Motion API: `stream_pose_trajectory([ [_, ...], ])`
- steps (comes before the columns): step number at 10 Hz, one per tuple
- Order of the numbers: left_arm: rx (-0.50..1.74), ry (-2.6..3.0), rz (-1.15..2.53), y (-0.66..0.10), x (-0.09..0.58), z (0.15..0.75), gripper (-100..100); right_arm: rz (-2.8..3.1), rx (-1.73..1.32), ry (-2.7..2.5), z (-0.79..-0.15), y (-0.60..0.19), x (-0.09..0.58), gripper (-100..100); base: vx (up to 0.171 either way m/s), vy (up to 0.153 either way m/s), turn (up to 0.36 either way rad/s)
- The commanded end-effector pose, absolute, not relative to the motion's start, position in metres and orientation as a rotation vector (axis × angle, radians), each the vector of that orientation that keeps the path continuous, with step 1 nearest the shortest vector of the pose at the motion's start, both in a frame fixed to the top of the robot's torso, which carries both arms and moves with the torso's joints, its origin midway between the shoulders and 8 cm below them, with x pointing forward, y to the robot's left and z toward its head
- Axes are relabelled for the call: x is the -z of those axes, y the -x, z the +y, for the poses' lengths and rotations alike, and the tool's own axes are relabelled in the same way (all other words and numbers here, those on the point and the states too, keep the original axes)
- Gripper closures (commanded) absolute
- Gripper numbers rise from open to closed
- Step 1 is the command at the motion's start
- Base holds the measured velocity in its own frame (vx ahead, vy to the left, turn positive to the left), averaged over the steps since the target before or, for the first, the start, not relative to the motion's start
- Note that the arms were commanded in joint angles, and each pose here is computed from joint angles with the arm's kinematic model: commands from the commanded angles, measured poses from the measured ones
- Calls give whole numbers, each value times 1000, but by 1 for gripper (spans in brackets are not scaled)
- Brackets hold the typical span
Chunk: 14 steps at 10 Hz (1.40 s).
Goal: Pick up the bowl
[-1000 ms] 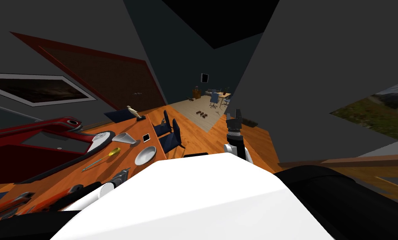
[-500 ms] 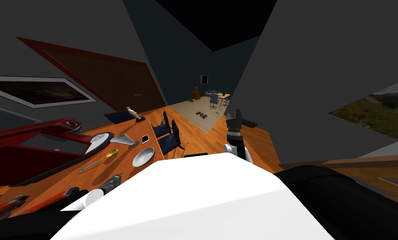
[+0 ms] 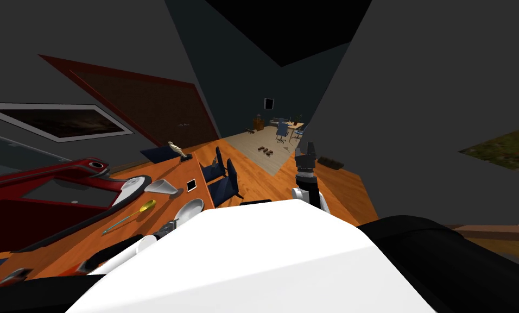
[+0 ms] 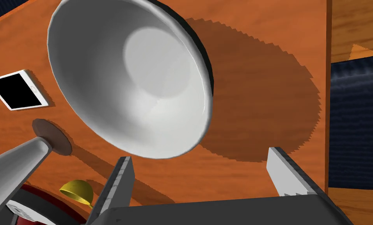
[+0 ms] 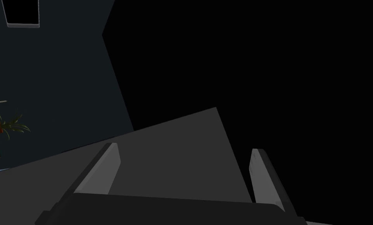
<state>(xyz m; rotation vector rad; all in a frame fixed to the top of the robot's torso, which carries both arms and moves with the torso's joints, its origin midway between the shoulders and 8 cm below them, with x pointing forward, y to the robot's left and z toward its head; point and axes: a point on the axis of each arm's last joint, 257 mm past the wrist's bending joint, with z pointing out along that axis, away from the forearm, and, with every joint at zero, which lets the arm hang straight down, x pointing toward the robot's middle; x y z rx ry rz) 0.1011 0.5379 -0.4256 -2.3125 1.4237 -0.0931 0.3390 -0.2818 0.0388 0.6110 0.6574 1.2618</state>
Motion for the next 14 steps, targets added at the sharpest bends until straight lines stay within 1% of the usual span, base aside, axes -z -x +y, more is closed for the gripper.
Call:
stream_pose_trajectory([
  [1,116,2337,1444,-106,434,522,-100,657,-1262,-611,-282,-339,-39,0,88,56,63],
  [3,130,2415,1482,-97,461,490,-100,657,-1262,-611,-282,-339,-39,0,103,72,40],
  [4,126,2439,1489,-91,467,483,-100,657,-1262,-611,-282,-339,-39,0,63,69,-21],
  [5,127,2420,1482,-96,461,490,-100,657,-1262,-611,-282,-339,-39,0,21,24,-6],
  [6,127,2424,1484,-95,462,488,0,657,-1262,-611,-282,-339,-39,0,6,6,0],
  [7,127,2424,1481,-97,468,488,-100,657,-1262,-611,-282,-339,-39,0,-1,10,-9],
  [11,127,2424,1480,-101,478,488,-100,657,-1262,-611,-282,-339,-39,0,-1,3,-3],
  [12,128,2423,1479,-102,479,488,100,657,-1262,-611,-282,-339,-39,0,0,0,0],
  [14,131,2418,1485,-103,479,487,100,657,-1262,-611,-282,-339,-39,0,4,1,-43],
])
